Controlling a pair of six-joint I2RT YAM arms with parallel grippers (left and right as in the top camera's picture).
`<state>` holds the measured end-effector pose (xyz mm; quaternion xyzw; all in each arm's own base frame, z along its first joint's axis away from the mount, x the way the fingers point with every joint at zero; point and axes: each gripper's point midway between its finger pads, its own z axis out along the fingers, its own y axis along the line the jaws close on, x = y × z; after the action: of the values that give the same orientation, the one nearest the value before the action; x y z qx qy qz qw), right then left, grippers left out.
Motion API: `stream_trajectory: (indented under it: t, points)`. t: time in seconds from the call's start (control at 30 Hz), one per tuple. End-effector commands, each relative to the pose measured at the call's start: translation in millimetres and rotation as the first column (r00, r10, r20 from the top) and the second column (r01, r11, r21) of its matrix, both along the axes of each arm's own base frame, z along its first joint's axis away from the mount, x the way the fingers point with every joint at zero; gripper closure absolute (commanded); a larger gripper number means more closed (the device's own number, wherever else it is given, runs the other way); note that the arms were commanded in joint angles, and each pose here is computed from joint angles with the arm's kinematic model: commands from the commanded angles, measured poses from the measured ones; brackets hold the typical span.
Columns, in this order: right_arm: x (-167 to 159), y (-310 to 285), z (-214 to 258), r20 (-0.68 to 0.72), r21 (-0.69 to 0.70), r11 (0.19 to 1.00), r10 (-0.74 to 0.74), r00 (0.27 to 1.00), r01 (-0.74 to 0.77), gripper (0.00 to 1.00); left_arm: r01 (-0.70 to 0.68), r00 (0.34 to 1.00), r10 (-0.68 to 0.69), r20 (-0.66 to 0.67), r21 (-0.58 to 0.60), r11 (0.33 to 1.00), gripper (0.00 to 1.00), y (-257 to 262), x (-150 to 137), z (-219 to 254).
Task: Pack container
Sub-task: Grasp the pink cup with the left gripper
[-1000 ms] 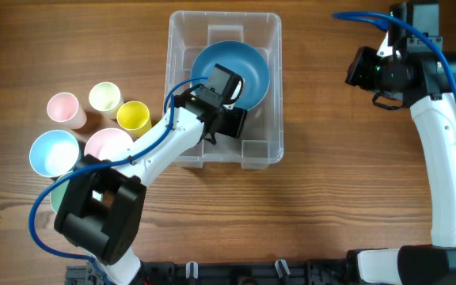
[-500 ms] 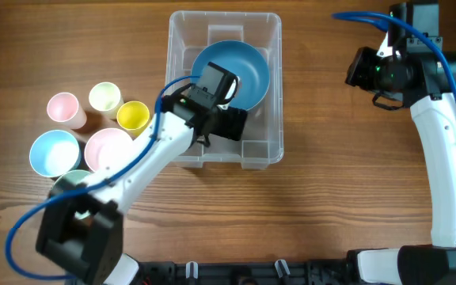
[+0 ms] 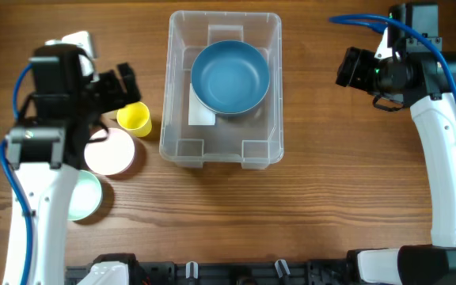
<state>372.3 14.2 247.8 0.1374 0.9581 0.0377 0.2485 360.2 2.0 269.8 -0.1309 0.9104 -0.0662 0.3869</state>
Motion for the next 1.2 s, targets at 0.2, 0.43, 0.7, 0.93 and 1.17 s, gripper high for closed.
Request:
stream_trajectory:
  t: [0.2, 0.43, 0.7, 0.93, 1.17]
  points:
    - [-2.2, 2.4, -13.0, -0.037, 0.005, 1.000, 0.022, 0.999, -0.021, 0.13, -0.267, 0.963, 0.266, -0.030, -0.038, 0.963, 0.00, 62.9, 4.3, -13.0]
    - [-2.6, 2.4, -16.3, -0.047, 0.005, 1.000, 0.021, 0.999, -0.021, 0.14, -0.516, 0.849, 0.515, -0.115, 0.027, 0.856, 0.00, 132.1, -10.7, -42.2]
    - [-2.5, 2.4, -16.3, -0.047, 0.004, 1.000, 0.022, 0.999, -0.022, 0.14, -0.616, 0.727, 0.603, -0.327, 0.075, 0.784, 0.00, 185.6, -12.8, -128.1]
    - [-2.8, 2.4, -16.5, -0.048, 0.004, 1.000, 0.022, 0.999, -0.021, 0.15, -0.639, 0.671, 0.614, -0.415, 0.097, 0.763, 0.09, 203.6, -8.9, -180.4]
    - [-2.9, 2.4, -16.6, -0.049, 0.007, 1.000, 0.018, 0.999, -0.017, 0.17, -0.619, 0.693, 0.598, -0.403, 0.094, 0.780, 0.20, 211.0, 11.5, -207.6]
